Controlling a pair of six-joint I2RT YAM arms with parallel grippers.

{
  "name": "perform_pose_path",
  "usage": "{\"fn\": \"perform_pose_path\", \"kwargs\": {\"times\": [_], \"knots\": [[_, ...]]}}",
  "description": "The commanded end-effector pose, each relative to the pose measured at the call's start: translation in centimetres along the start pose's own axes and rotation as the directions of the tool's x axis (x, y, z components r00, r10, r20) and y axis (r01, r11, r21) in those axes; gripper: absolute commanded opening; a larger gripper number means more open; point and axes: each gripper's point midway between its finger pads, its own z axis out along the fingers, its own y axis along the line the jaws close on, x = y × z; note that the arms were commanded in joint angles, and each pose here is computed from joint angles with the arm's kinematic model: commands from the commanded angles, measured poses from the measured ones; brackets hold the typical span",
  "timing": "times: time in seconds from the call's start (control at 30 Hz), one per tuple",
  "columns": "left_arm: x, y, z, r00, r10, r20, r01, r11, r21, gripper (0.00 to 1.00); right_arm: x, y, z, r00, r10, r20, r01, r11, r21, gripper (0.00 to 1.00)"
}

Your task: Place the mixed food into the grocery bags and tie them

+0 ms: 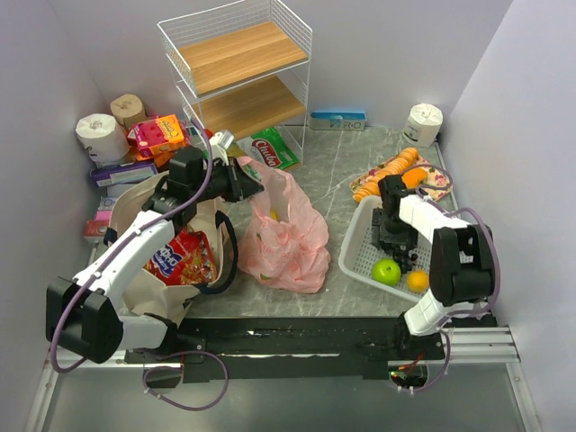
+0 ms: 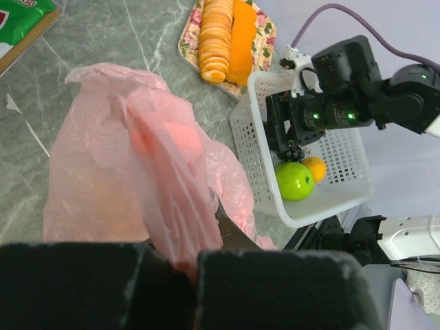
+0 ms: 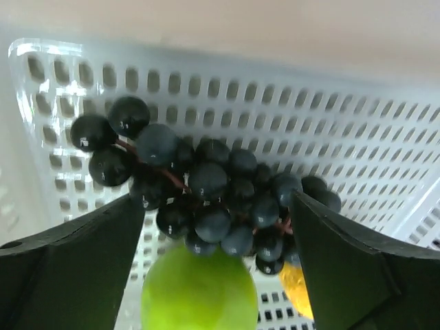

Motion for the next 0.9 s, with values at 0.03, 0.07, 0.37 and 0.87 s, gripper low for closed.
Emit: {"fn": "perform_pose_path", "kwargs": {"times": [0.03, 0.07, 0.37, 0.87], "knots": [[-2.8, -2.7, -1.3, 0.993, 0.082, 0.085, -0.086, 0.995, 0.048, 0.01, -2.8, 0.3, 0.2, 0.999, 0.018, 0.038, -0.018, 1.0, 0.009, 0.48], [-2.7, -2.6, -1.4, 0.993, 0.079, 0.082, -0.083, 0.995, 0.045, 0.01, -3.2, 0.3, -0.1, 0.999, 0.021, 0.049, -0.022, 1.0, 0.007, 0.41], [-2.8, -3.2, -1.6, 0.992, 0.087, 0.096, -0.094, 0.993, 0.069, 0.01, -6.2, -1.4, -9.7, 0.957, 0.112, 0.266, -0.097, 0.993, -0.07, 0.0], [-2.8, -4.3, -1.6, 0.99, 0.106, 0.094, -0.118, 0.985, 0.125, 0.01, -10.9, 10.7, -34.0, 0.677, 0.342, 0.652, 0.292, 0.689, -0.664, 0.0]]}}
